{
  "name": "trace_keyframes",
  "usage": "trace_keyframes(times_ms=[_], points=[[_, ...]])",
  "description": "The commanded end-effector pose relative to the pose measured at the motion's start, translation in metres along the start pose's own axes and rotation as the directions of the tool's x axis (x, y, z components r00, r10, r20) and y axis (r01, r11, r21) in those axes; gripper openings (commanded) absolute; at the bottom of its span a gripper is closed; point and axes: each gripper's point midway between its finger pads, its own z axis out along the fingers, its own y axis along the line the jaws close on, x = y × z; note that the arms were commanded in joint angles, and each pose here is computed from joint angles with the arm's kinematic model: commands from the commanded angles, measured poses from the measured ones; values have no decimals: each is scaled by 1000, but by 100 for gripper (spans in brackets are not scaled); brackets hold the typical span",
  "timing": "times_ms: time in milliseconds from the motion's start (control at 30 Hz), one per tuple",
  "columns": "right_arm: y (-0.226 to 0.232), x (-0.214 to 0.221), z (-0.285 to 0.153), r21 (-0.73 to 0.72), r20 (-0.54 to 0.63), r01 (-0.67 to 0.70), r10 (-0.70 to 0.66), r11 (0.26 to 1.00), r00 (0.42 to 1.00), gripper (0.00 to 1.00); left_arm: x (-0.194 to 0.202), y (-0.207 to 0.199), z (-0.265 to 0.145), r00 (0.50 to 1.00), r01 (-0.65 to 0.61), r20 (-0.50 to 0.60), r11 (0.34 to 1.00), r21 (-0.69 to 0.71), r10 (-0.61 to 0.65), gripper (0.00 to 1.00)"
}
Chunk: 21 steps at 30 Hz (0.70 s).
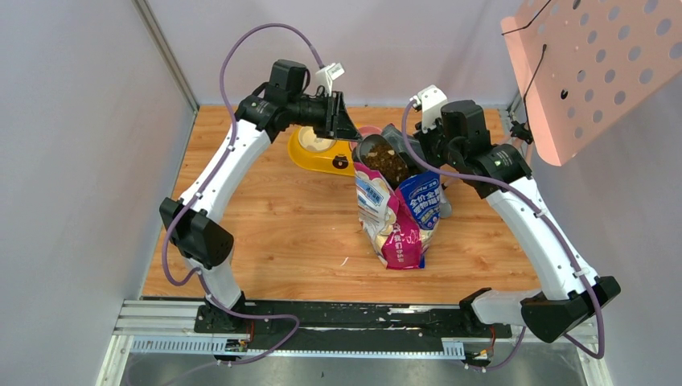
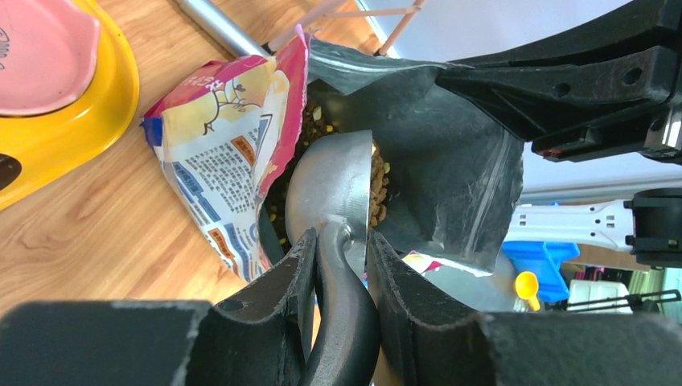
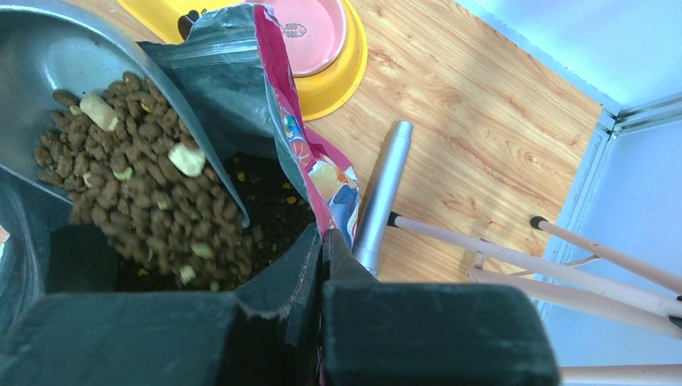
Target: Serve the pet food
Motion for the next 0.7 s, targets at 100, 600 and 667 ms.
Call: trace_keyframes(times_ms=[100,600,667], points=[[-17,-46,-22,63,198,-11,-2,998,980,0,-13,-7,-17,999,11,49,1000,17,-11,0],[-9,-26,-18,40,166,3,-10,999,986,0,-15,-23,-14,926,374,-94,855,359,-365,0],[-8,-26,-17,34,165,4,-10,999,986,0,-14,-17,-14,918,392,-93,853,346,-385,0]])
